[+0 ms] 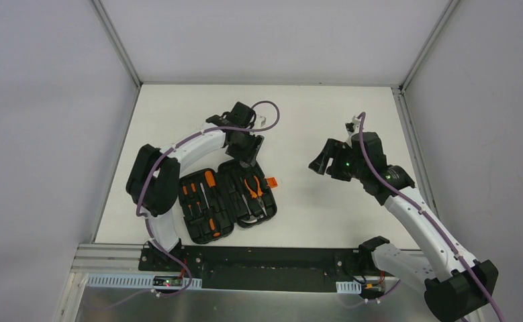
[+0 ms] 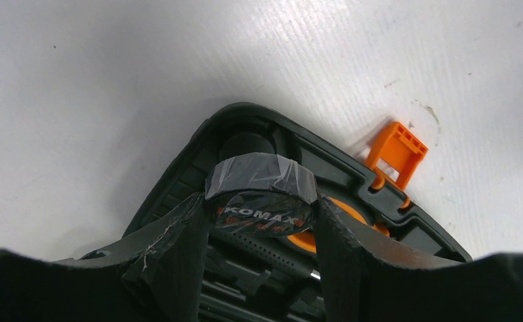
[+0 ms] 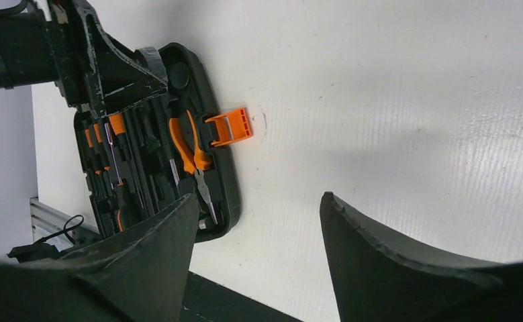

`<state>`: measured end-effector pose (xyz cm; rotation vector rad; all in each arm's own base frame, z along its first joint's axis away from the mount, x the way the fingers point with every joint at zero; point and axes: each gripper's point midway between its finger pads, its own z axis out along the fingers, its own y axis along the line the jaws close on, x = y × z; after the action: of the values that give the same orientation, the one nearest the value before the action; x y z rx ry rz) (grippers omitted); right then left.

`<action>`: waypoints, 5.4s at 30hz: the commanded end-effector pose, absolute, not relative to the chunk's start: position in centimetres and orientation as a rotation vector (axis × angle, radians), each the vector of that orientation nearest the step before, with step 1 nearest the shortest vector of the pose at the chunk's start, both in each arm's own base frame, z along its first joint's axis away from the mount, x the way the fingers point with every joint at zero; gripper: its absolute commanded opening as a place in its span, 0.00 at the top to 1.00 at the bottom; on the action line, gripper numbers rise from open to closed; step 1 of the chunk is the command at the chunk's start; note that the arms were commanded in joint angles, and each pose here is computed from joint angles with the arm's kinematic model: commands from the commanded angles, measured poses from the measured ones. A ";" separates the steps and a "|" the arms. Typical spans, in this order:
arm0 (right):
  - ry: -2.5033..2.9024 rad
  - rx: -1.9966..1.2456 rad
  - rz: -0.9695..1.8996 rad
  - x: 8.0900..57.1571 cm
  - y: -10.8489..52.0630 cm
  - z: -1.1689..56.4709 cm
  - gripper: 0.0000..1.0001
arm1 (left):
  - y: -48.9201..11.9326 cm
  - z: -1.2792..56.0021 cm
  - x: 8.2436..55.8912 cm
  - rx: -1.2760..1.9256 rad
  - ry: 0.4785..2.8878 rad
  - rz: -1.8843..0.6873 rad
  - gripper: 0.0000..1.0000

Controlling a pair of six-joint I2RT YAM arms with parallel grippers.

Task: Pack the tool kit
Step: Place the tool in the toolbox.

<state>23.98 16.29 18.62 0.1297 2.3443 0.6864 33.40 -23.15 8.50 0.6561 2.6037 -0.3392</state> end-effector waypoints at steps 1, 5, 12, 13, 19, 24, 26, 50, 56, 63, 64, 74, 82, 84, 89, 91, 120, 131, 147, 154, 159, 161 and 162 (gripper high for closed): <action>2.326 0.111 0.645 23.9 15.5 18.9 0.31 | -22.2 8.3 34.2 0.630 2.653 -0.248 0.51; 2.331 0.106 0.643 23.9 15.6 18.8 0.31 | -22.1 7.2 34.4 0.644 2.685 -0.219 0.50; 2.335 0.107 0.653 23.9 15.7 18.8 0.30 | -22.6 5.9 34.4 0.657 2.721 -0.237 0.44; 2.336 0.107 0.657 23.9 15.8 18.8 0.30 | -22.7 5.9 34.4 0.657 2.723 -0.243 0.42; 2.334 0.108 0.690 24.0 16.3 19.0 0.30 | -22.7 6.1 34.0 0.647 2.735 -0.253 0.26; 2.334 0.094 0.750 24.6 17.5 19.2 0.31 | -22.9 9.0 33.8 0.609 2.679 -0.298 0.16; 2.327 0.086 0.788 25.0 18.3 19.4 0.32 | -22.8 10.6 33.7 0.584 2.643 -0.308 0.16; 2.451 -0.403 0.715 33.6 36.1 11.4 0.75 | -20.6 8.5 35.8 -0.047 2.463 -0.667 0.71; 2.475 -0.447 0.677 34.6 37.9 9.1 0.80 | -20.5 7.4 35.6 -0.056 2.483 -0.661 0.75; 2.507 -0.468 0.561 35.2 37.7 5.9 0.82 | -20.2 5.2 34.9 -0.083 2.544 -0.641 0.82; 2.522 -0.471 0.539 35.0 37.4 5.2 0.82 | -20.1 4.7 34.6 -0.088 2.556 -0.636 0.84; 2.597 -0.506 0.347 31.7 34.4 0.2 0.85 | -20.6 1.0 31.1 -0.065 2.664 -0.577 1.00; 2.594 -0.471 0.287 30.1 31.6 0.8 0.84 | -22.9 -0.3 28.4 0.042 2.694 -0.531 1.00; 2.568 -0.459 0.328 30.0 31.8 2.6 0.79 | -23.2 -0.3 28.3 0.036 2.687 -0.544 1.00; 2.481 -0.445 0.410 30.5 32.7 7.9 0.63 | -23.4 0.3 28.4 0.026 2.666 -0.563 1.00; 2.464 -0.451 0.426 30.6 32.9 9.1 0.60 | -23.7 0.6 28.4 0.028 2.662 -0.577 1.00; 2.651 -0.528 0.278 27.9 33.0 3.0 0.80 | -23.8 -1.2 26.7 0.004 2.743 -0.608 1.00; 2.763 -0.536 0.080 24.3 29.7 -2.1 0.81 | -22.3 -3.1 24.3 -0.062 2.809 -0.568 1.00; 2.599 -0.486 0.298 26.6 32.2 7.0 0.69 | -23.8 4.1 28.8 -0.007 2.605 -0.646 0.57; 2.501 -0.378 0.449 27.3 31.7 13.1 0.55 | -20.1 14.2 31.4 -0.081 2.365 -0.665 0.23; 2.589 -0.291 0.511 26.1 30.6 11.3 0.55 | -15.0 16.1 29.2 -0.189 2.303 -0.608 0.11; 2.626 -0.282 0.539 25.5 30.9 10.4 0.55 | -13.0 16.3 28.1 -0.233 2.290 -0.566 0.07; 2.647 -0.280 0.560 25.2 31.2 9.9 0.55 | -12.0 16.2 27.3 -0.257 2.292 -0.537 0.04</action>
<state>27.41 30.88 12.00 -0.3057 2.5326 0.4898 30.91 -15.71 18.32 -0.2021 2.2097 -0.6597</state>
